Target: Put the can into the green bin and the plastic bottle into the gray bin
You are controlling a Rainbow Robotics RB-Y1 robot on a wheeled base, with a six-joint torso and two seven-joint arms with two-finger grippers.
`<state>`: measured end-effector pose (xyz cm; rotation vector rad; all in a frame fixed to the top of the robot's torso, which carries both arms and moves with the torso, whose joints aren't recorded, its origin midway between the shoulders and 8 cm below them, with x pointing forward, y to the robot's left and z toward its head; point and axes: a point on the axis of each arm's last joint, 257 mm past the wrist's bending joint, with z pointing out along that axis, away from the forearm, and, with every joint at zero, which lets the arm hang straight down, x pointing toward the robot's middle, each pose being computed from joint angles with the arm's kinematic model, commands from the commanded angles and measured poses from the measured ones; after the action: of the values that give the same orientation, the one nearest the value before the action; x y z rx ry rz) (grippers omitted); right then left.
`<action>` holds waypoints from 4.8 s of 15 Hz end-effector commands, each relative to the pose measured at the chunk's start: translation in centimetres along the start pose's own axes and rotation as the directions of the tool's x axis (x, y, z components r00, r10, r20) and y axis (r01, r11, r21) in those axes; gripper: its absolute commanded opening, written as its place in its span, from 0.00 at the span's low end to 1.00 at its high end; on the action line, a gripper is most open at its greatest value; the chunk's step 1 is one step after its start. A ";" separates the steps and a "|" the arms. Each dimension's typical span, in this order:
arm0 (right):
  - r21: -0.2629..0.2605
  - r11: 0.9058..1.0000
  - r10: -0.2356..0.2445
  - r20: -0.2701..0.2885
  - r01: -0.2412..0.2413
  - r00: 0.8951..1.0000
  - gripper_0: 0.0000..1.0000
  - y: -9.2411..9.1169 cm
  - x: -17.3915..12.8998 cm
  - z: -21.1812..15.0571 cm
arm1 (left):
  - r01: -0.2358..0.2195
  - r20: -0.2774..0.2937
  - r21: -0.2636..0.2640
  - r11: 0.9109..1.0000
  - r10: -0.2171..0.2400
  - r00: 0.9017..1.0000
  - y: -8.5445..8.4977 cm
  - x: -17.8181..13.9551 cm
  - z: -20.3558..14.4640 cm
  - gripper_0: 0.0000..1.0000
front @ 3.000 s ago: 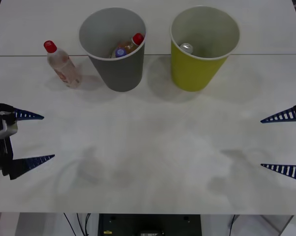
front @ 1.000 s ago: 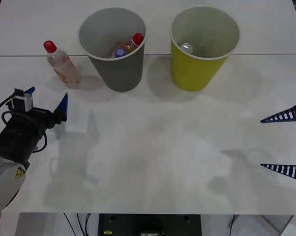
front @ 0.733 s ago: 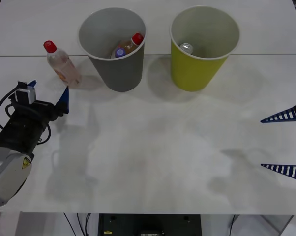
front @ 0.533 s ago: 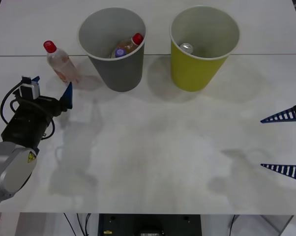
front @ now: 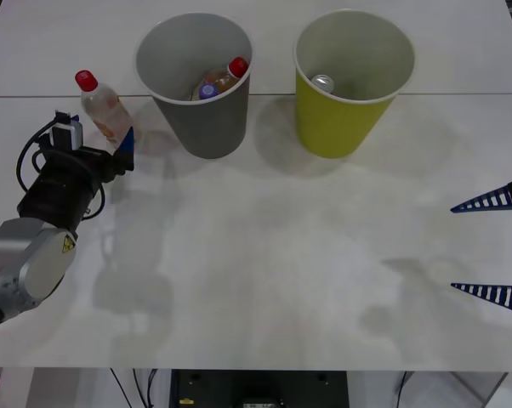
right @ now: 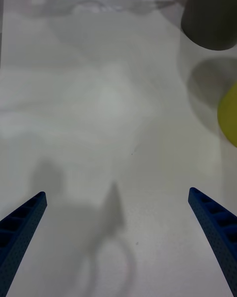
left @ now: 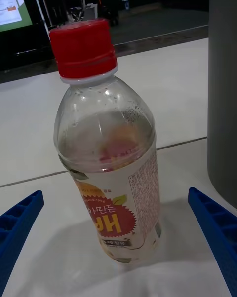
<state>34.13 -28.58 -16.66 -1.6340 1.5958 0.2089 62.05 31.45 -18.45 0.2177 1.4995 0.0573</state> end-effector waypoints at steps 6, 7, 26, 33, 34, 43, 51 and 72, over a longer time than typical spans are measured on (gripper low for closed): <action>0.000 1.000 0.000 0.000 0.000 1.000 1.00 0.0 0.0 0.0 | 0.014 -0.011 -0.009 1.000 -0.014 1.000 0.0 -0.6 2.8 1.00; 0.000 1.000 0.000 0.000 0.000 1.000 1.00 0.0 0.0 0.0 | 0.019 -0.016 -0.015 1.000 -0.020 1.000 0.1 -0.4 3.0 1.00; 0.000 1.000 0.000 0.000 0.000 1.000 1.00 0.0 0.0 0.0 | 0.060 -0.024 -0.027 0.998 -0.061 0.998 -0.1 -0.8 4.5 0.00; 0.000 1.000 0.000 0.000 0.000 1.000 1.00 0.0 0.0 0.0 | 0.027 -0.025 -0.016 1.000 -0.027 0.999 0.9 -1.2 3.4 0.00; 0.000 1.000 0.000 0.000 0.000 1.000 1.00 0.0 0.0 0.0 | 0.017 -0.044 0.010 1.000 -0.016 0.999 1.1 -1.3 2.6 0.00; 0.000 1.000 0.000 0.000 0.000 1.000 1.00 0.0 0.0 0.0 | -0.200 -0.362 0.300 0.933 0.305 0.881 3.5 -2.5 -5.4 0.00; 0.000 1.000 0.000 0.000 0.000 1.000 1.00 0.0 0.0 0.0 | -0.244 -0.518 0.501 0.830 0.514 0.684 2.8 -5.8 -11.7 0.00; 0.000 1.000 0.000 0.000 0.000 1.000 1.00 0.0 0.0 0.0 | -0.191 -0.435 0.670 0.718 0.588 0.682 -8.0 -28.5 -0.3 0.00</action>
<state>34.13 -28.58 -16.66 -1.6340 1.5957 0.2090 58.36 19.73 7.98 1.1492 2.0903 0.0345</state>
